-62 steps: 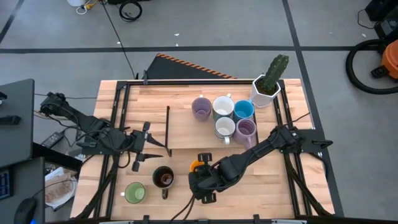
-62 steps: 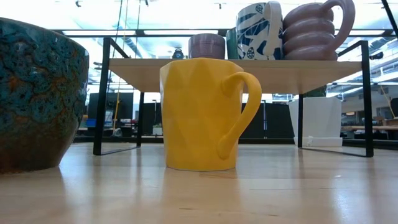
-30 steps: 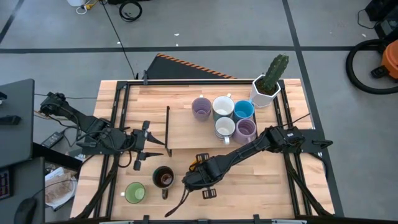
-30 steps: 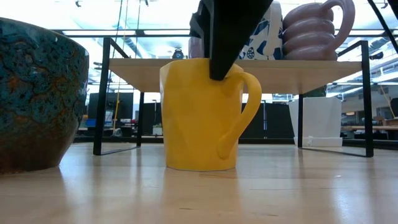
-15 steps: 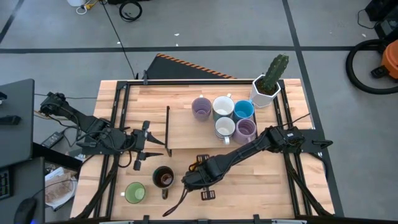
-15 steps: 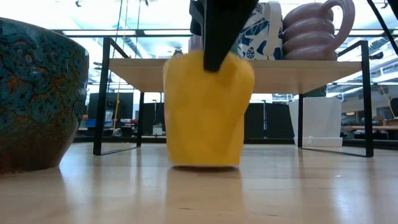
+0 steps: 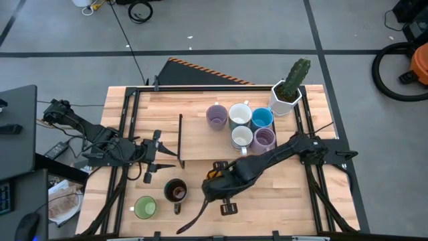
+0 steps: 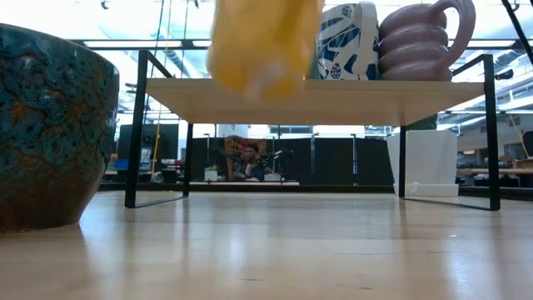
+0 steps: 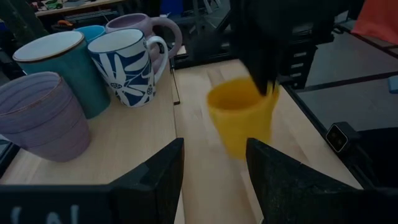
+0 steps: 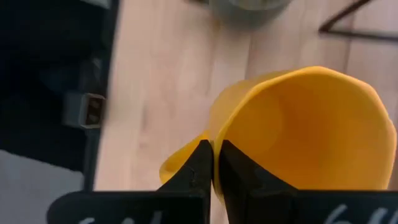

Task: Place coffee mugs
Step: Put the yellow cup on the shelf aligned with the purple cup

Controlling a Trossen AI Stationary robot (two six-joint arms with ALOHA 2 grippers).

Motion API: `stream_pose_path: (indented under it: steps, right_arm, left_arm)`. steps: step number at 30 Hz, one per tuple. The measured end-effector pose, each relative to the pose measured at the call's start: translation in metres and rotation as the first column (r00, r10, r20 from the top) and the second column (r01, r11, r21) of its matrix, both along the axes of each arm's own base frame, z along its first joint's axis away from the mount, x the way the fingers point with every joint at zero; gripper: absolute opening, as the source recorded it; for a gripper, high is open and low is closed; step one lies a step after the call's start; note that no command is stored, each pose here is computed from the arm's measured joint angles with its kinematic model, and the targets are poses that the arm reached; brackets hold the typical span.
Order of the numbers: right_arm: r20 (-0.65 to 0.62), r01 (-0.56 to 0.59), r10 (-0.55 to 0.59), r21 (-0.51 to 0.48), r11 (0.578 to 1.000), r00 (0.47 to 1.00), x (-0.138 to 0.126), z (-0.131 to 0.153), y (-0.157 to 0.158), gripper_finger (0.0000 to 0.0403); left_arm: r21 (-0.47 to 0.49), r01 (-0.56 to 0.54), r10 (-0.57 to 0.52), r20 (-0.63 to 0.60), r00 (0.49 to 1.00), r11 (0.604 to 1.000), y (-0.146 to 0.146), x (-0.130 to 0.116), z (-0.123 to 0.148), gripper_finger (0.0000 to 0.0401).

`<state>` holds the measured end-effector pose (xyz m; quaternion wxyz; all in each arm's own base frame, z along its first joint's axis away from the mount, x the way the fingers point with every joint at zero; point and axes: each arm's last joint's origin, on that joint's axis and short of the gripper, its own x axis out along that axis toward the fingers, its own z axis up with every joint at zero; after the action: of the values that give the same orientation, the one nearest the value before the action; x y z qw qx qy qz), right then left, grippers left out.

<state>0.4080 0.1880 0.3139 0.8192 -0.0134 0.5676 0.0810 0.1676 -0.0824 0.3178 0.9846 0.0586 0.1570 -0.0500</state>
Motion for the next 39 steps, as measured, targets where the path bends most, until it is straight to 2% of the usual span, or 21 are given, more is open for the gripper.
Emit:
stream_pose_path:
  steps: [3, 11, 27, 32, 39]
  right_arm:
    - [0.083, 0.004, -0.005, 0.01, 1.0, 0.997, -0.009, 0.025, -0.005, 0.002]
    - [0.25, 0.085, -0.047, -0.144, 0.986, 0.967, -0.032, 0.069, -0.028, 0.002]
    - [0.137, 0.171, -0.146, -0.196, 0.966, 0.98, -0.014, 0.06, -0.098, 0.002]
    - [0.083, 0.187, -0.175, -0.184, 0.965, 0.981, -0.014, 0.053, -0.106, 0.002]
    - [0.078, 0.196, -0.184, -0.182, 0.964, 0.98, -0.015, 0.053, -0.106, 0.0028]
  left_arm:
    - [0.0, 0.0, 0.0, 0.0, 1.0, 1.0, 0.0, 0.0, 0.0, 0.018]
    - [0.0, 0.0, 0.0, 0.0, 1.0, 1.0, 0.0, 0.0, 0.0, 0.018]
    - [0.014, -0.073, 0.073, 0.013, 0.997, 0.997, 0.002, 0.0, 0.0, 0.018]
    - [0.013, -0.073, 0.073, 0.013, 0.997, 0.997, 0.002, 0.0, 0.0, 0.018]
    - [0.013, -0.073, 0.073, 0.013, 0.997, 0.997, 0.002, 0.0, 0.0, 0.018]
